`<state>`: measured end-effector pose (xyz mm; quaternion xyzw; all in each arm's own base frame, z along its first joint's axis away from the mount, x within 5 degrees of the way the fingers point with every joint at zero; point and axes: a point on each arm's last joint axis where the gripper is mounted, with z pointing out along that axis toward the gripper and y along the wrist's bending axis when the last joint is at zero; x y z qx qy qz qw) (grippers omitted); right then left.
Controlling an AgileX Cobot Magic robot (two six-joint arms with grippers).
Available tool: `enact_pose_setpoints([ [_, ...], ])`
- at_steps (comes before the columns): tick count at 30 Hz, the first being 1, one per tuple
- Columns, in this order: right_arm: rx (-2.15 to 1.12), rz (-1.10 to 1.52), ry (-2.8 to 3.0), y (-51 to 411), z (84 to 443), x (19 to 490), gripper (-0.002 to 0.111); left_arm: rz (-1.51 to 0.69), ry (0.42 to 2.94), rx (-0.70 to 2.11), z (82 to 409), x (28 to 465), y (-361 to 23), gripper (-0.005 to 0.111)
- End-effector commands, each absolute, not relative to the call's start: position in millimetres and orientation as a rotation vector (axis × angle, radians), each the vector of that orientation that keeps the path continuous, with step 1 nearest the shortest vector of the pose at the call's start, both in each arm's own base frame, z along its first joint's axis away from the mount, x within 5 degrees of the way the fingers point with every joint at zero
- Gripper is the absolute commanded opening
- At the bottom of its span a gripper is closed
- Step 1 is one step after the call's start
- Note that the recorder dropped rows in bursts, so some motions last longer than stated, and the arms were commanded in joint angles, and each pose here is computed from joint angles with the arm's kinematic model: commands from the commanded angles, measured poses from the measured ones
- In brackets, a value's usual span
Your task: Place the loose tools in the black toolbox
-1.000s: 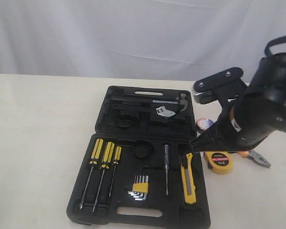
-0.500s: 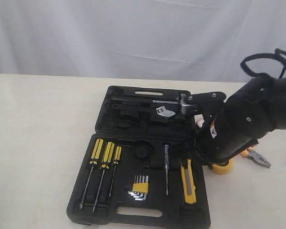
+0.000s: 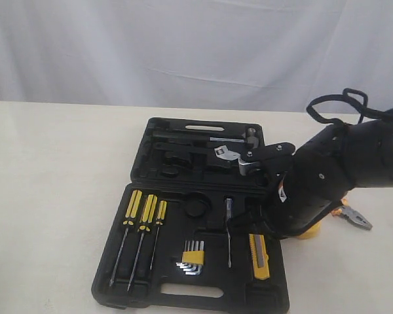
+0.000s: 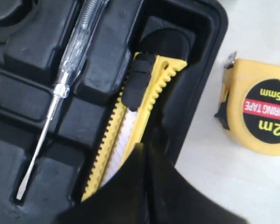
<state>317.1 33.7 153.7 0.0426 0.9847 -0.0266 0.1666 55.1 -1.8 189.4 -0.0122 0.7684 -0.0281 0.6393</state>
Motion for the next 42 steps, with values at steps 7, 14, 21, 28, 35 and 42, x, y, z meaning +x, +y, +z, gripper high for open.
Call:
enact_pose_setpoints([
  [7,0.044,-0.042,2.786,49,153,318,0.0,-0.062,1.751,-0.024,189,55,-2,0.0],
  [14,0.033,-0.066,2.862,49,126,319,0.0,-0.062,1.751,-0.024,189,55,-2,0.0],
  [21,0.02,-0.043,2.787,50,147,320,0.0,-0.062,1.751,-0.024,189,55,-2,0.0],
  [28,0.033,-0.024,2.686,47,184,314,0.0,-0.062,1.751,-0.024,189,55,-2,0.0],
  [35,0.175,-0.081,2.691,14,212,300,0.0,-0.062,1.751,-0.024,189,55,-2,0.0],
  [42,0.344,-0.117,2.656,-19,235,285,0.0,-0.062,1.751,-0.024,189,55,-2,0.0],
])
